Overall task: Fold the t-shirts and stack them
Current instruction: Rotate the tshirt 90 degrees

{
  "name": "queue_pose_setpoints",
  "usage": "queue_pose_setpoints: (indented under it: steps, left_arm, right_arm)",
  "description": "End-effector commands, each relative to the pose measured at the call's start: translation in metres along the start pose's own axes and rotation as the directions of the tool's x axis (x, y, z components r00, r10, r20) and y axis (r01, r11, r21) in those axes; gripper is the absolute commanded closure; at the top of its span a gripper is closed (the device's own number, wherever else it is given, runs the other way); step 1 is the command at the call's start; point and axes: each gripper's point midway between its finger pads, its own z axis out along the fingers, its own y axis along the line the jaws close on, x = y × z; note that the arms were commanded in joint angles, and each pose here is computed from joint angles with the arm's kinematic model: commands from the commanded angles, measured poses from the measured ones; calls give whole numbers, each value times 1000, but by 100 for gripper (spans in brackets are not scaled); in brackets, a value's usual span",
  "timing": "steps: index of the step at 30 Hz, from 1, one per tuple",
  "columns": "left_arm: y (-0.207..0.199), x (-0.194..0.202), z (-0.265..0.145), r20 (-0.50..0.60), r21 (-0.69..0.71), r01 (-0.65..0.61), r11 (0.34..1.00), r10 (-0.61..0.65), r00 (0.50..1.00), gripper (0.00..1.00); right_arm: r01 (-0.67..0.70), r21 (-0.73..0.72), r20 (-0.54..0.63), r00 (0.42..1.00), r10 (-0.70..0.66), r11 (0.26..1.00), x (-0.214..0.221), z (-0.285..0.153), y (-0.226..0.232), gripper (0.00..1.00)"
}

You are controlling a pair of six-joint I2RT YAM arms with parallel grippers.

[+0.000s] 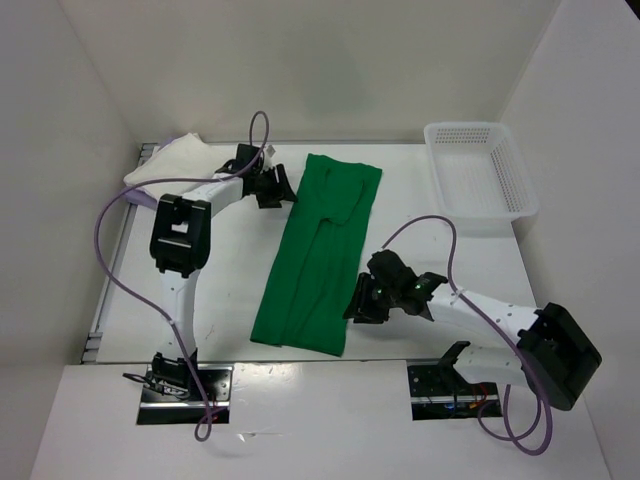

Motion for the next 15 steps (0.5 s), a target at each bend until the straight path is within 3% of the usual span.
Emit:
queue_pose_setpoints:
  steps: [1,2,5,8,10,12,13,15]
  left_arm:
    - [-2,-15,28,12,7,-73,997,73,997,32]
    - [-9,-29,29,32,16,-82,996,82,996,33]
    - [-13,-23,57,-1,39,-102,994,102,995,36]
    - [-19,-28,76,0,70,-97,993,97,995,48]
    - [-18,-21,94,-21,84,-89,993,91,996,58]
    - [-29,-40,95,17,102,-99,990,98,995,69]
    - [-26,-37,101,7,98,-81,992,81,997,83]
    - [-38,-52,97,49,121,-70,990,64,997,93]
  right_arm:
    - [-5,-34,3,1000,5,999,-2,-9,3,57]
    - [-2,-42,8,1000,3,999,-4,-10,7,57]
    - [-7,-58,18,1000,8,998,-6,-13,13,57]
    - [-20,-67,40,999,23,998,-13,-16,17,56]
    - [-25,-73,50,998,28,997,-17,-17,19,56]
    - [-40,-82,54,998,45,996,-18,-19,21,56]
    - [-40,-82,54,998,45,996,-18,-19,21,56]
    - [-46,-88,65,997,52,995,-21,-21,22,56]
